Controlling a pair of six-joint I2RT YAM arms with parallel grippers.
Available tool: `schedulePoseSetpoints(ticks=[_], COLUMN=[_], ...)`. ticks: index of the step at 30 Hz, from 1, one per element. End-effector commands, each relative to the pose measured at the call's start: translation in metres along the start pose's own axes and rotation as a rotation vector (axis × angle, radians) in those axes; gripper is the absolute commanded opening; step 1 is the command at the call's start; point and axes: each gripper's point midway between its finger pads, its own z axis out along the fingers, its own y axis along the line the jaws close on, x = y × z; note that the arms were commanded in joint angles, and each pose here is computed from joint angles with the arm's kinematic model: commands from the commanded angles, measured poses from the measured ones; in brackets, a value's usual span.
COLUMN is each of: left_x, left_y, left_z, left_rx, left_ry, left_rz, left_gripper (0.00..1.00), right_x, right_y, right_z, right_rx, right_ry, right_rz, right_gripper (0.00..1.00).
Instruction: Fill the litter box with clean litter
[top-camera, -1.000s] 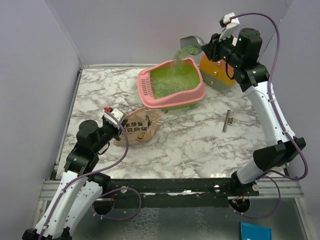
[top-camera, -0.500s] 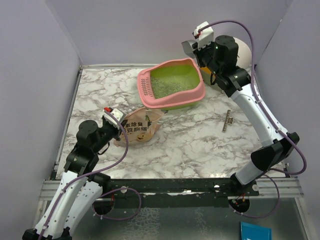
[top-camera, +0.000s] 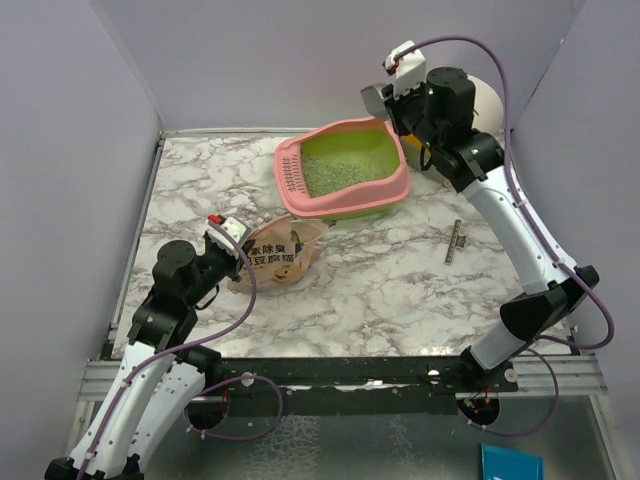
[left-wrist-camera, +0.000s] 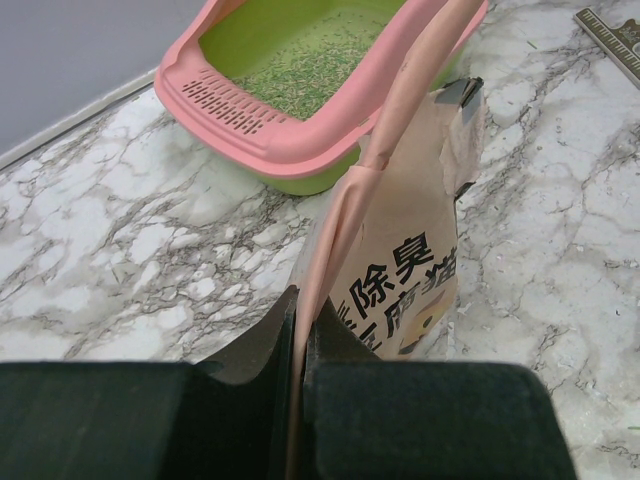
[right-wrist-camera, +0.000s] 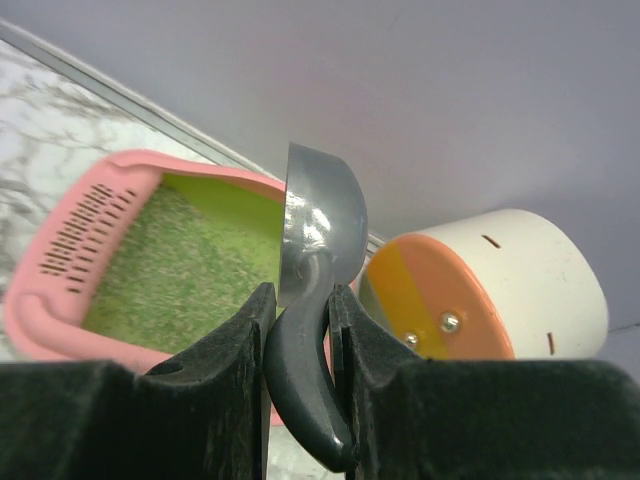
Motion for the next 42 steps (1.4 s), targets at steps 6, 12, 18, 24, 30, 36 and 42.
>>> schedulePoseSetpoints(ticks=[6,12,18,24,30,36,42], left_x=[-0.044,-0.047,-0.047,-0.05,-0.051,-0.053,-0.053], left_y=[0.0,0.002,0.003,0.003,0.002,0.0,-0.002], left_z=[-0.001,0.004,0.009,0.012,0.012,0.011,0.009], left_rx=[0.015,0.022,0.021,0.029,0.034,0.046,0.049], left_ry=[-0.145,-0.136,-0.133,-0.135,-0.137,-0.147,-0.15], left_rz=[0.028,0.043,0.051,0.046,0.045,0.043,0.045], left_gripper=[0.0,0.0,0.0,0.0,0.0,0.0,0.0], right_x=[-0.04,-0.006,0.013,0.02,0.013,0.018,0.026], right_y=[0.075,0.109,0.121,0.134,0.141,0.157,0.177], right_z=[-0.068,-0.097,-0.121,-0.134,-0.138,-0.12,-0.099], right_rx=[-0.484,-0.648,-0.712,-0.778,-0.813,-0.815,-0.839], right_ry=[0.049,0.2,0.249,0.254,0.224,0.237,0.272], right_rz=[0.299,0.372,0.385,0.381,0.388,0.378,0.362], right_gripper=[0.01,0.01,0.01,0.01,0.01,0.01,0.01])
